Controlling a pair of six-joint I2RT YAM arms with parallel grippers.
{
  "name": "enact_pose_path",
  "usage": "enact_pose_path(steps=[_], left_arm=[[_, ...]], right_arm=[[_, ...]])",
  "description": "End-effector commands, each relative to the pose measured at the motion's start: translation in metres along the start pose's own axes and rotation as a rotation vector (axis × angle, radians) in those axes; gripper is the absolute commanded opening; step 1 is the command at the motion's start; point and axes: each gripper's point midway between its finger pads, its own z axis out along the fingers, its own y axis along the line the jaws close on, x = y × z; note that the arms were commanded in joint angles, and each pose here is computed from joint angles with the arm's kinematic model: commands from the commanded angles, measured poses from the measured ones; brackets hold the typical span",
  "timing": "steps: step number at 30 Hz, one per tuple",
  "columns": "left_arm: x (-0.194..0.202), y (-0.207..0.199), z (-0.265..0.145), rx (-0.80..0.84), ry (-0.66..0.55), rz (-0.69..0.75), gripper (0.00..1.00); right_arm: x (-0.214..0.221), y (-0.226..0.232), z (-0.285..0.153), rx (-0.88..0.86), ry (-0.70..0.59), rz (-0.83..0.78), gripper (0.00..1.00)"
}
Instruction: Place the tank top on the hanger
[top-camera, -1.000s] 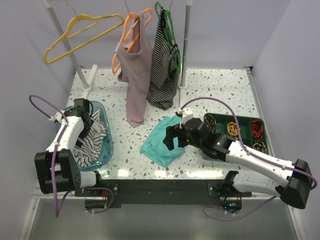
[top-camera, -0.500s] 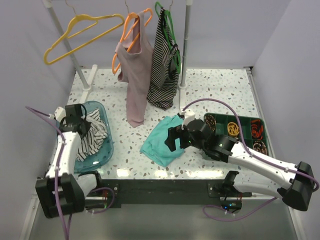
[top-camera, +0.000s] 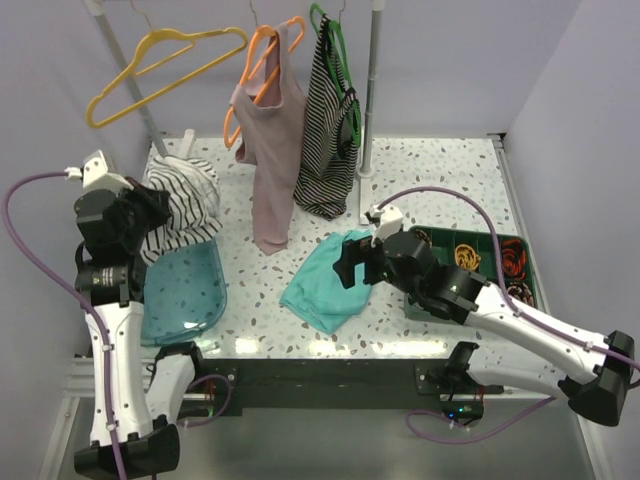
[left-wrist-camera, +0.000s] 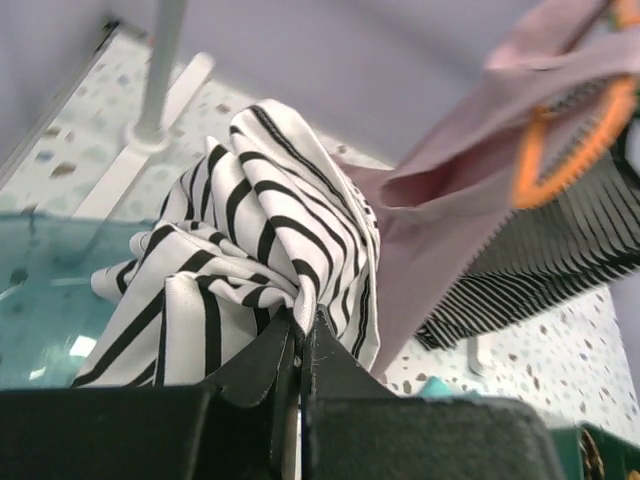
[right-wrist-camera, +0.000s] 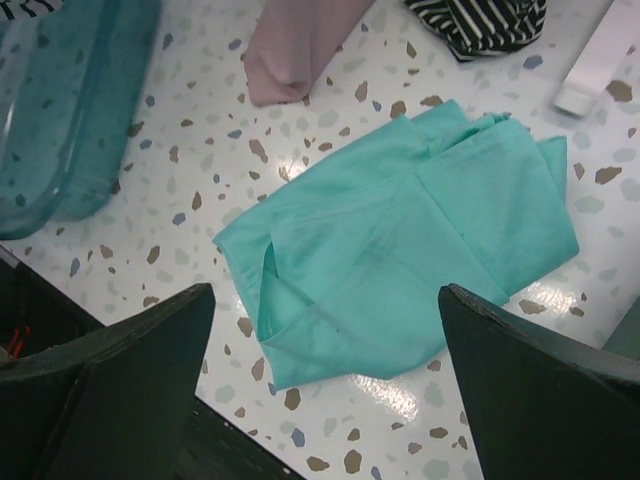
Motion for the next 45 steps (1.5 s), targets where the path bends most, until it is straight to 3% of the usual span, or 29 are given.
enact_pose_path(steps=[1,6,12,16,17,23,32,35,38,40,41,42,44,45], left_arm=[[-0.058,-0.077,-0.036,0.327,-0.108,0.18,0.0],[-0.078,-0.149,-0.086,0.698,-0.113,0.282,0.0],[-0.046,-0.2,-0.135,1.081,0.038,0.321,0.0],[-0.012,-0.202,-0.124,1.111,0.191,0.293,0.0],[0.0,-0.197,-0.11,1.05,0.24,0.272,0.0],[0.072,-0.219,-0.099,1.038,0.392,0.272,0.0],[0.224,-0.245,-0.092,0.96,0.653,0.399,0.0],[0.29,-0.233,-0.106,0.944,0.787,0.487,0.09],[0.338,-0.209,-0.123,0.93,0.887,0.528,0.43],[0.339,-0.199,-0.126,0.911,0.883,0.497,0.73],[0.333,-0.198,-0.123,0.885,0.851,0.483,0.93],[0.324,-0.197,-0.12,0.865,0.813,0.471,1.0],[0.298,-0.191,-0.106,0.77,0.716,0.43,1.0],[0.287,-0.186,-0.094,0.719,0.691,0.401,0.95]], right_arm=[[-0.053,0.002,-0.02,0.02,-0.15,0.014,0.99],[-0.07,-0.003,-0.031,0.052,-0.203,0.017,0.99],[-0.092,-0.02,-0.053,0.136,-0.267,0.016,0.99],[-0.098,-0.033,-0.064,0.196,-0.297,0.015,0.99],[-0.099,-0.035,-0.065,0.205,-0.302,0.016,0.99],[-0.088,-0.042,-0.06,0.245,-0.26,0.007,0.99],[-0.064,-0.041,-0.041,0.254,-0.174,-0.003,0.99],[-0.053,-0.046,-0.035,0.275,-0.14,-0.004,0.99],[-0.043,-0.053,-0.03,0.295,-0.113,0.005,0.99],[-0.037,-0.058,-0.024,0.298,-0.095,0.023,0.99],[-0.033,-0.054,-0.019,0.268,-0.071,0.031,0.99],[-0.03,-0.055,-0.015,0.257,-0.061,0.043,0.99],[-0.025,-0.061,-0.003,0.247,-0.028,0.074,0.99],[-0.021,-0.054,0.004,0.195,-0.002,0.083,0.99]])
